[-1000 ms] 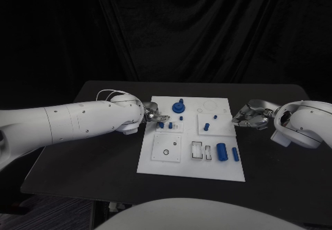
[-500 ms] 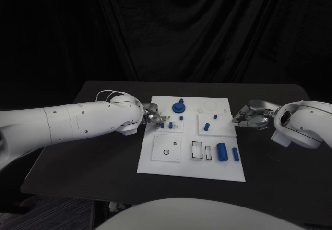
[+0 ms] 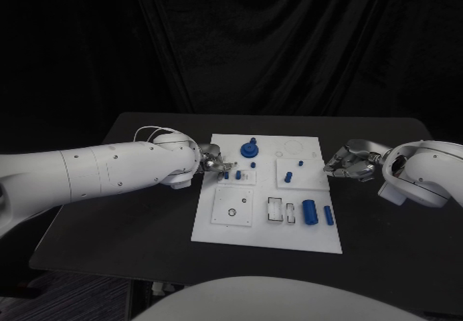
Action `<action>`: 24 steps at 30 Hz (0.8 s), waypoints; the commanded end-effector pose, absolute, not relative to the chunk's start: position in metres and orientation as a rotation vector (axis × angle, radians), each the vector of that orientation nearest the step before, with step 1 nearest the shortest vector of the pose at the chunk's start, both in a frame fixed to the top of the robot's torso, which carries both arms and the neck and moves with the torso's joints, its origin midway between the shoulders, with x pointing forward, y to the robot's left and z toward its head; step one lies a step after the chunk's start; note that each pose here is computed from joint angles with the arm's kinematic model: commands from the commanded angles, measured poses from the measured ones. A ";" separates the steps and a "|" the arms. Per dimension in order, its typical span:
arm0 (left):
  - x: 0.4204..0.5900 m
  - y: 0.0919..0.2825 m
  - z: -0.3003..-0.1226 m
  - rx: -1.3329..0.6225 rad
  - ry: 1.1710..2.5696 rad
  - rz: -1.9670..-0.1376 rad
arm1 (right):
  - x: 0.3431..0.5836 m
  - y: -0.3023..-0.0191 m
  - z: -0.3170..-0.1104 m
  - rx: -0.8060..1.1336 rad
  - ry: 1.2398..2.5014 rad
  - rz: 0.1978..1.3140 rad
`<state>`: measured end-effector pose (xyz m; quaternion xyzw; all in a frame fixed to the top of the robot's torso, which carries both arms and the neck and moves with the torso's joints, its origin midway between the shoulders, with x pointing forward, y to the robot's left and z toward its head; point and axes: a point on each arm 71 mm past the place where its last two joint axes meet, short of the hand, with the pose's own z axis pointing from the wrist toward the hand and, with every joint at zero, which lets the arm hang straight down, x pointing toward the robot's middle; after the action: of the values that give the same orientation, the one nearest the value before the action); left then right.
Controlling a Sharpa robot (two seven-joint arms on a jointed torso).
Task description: Assemble the parts on the task board
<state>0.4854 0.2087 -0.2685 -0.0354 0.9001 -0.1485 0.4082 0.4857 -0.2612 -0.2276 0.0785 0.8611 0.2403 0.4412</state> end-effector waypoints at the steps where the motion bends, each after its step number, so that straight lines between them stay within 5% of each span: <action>1: 0.485 0.209 -0.269 -0.097 2.245 -0.400 | 0.485 -0.262 -0.229 0.199 2.147 0.578; 11: 0.486 0.227 -0.250 -0.084 2.007 -0.402 | 0.486 -0.267 -0.225 0.213 2.085 0.598; 14: 0.490 0.234 -0.232 -0.042 1.879 -0.425 | 0.486 -0.268 -0.223 0.218 2.058 0.606; 24: 0.503 0.214 -0.187 0.283 1.551 -0.755 | 0.488 -0.268 -0.216 0.215 1.960 0.651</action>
<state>0.5087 0.2292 -0.1996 0.0317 0.7469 -0.2434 0.6179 0.4864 -0.2690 -0.2209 0.0898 0.8342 0.2552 0.4805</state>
